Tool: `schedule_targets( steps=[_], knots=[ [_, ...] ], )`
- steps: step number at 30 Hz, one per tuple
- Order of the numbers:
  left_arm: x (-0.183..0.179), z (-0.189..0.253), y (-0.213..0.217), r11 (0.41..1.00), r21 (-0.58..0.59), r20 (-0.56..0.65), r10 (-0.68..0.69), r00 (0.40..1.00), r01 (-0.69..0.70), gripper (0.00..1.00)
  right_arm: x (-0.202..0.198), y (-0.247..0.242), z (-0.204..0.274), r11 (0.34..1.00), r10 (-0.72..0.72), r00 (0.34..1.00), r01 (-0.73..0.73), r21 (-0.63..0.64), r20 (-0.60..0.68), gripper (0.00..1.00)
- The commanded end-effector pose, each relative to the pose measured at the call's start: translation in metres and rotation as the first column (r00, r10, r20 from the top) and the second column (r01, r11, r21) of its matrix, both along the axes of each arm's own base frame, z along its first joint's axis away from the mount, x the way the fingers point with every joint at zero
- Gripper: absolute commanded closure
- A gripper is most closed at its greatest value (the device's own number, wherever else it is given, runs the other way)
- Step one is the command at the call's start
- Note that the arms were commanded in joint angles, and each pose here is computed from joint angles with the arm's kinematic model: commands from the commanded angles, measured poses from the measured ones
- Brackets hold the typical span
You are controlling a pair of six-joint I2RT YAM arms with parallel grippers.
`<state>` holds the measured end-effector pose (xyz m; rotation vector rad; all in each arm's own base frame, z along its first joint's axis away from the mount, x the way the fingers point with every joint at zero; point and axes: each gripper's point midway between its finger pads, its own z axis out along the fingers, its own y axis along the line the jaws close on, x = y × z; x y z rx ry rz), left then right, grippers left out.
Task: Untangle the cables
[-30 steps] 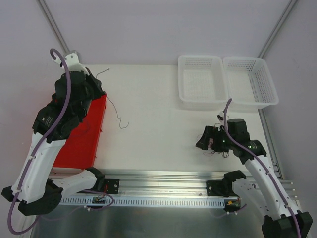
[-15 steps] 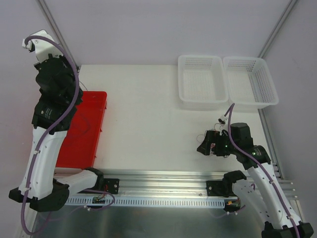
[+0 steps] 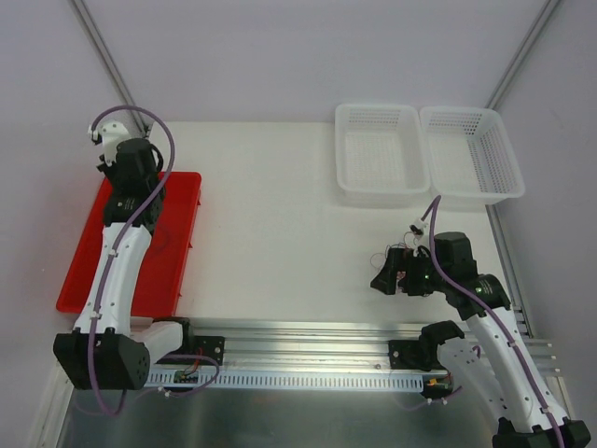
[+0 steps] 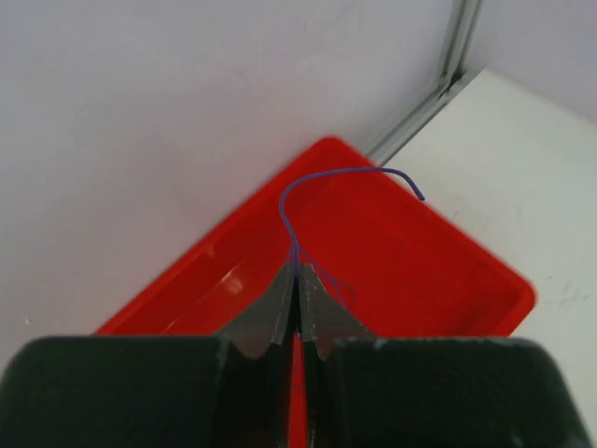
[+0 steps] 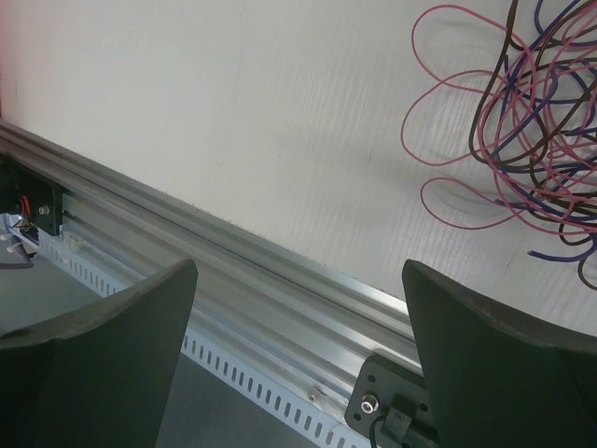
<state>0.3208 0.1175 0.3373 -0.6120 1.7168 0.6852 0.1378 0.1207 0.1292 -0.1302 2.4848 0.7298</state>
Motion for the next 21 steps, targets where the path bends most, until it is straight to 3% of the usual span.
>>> schedule_targets(
  steps=[1,5,8,12,15,21],
  knots=[
    [-0.006,-0.049,0.01,0.984,-0.176,0.051,0.036,0.998,-0.026,1.0,0.0,0.005,0.018,0.999,0.039,0.998,-0.04,0.023,0.049,0.03],
    [-0.02,-0.124,0.021,0.956,-0.274,-0.09,0.082,0.992,-0.104,0.91,0.0,0.005,0.019,0.999,0.037,0.998,-0.038,0.021,0.047,0.03],
    [-0.03,-0.149,0.022,0.926,-0.352,-0.13,0.095,0.987,-0.136,0.79,0.002,0.001,0.02,1.0,0.009,0.999,-0.01,0.006,0.052,0.03],
    [-0.038,-0.159,0.025,0.907,-0.389,-0.178,0.101,0.979,-0.164,0.7,0.01,-0.011,0.017,0.997,-0.053,0.997,0.056,-0.051,0.056,0.03],
    [-0.041,-0.168,0.025,0.899,-0.4,-0.223,0.094,0.97,-0.179,0.58,0.013,-0.016,0.014,0.993,-0.087,0.995,0.09,-0.076,0.04,0.03],
    [-0.021,-0.169,-0.002,0.868,-0.496,-0.202,-0.084,0.976,-0.028,0.13,0.026,-0.042,0.001,0.95,-0.238,0.971,0.239,-0.2,0.029,0.03]
  ],
)
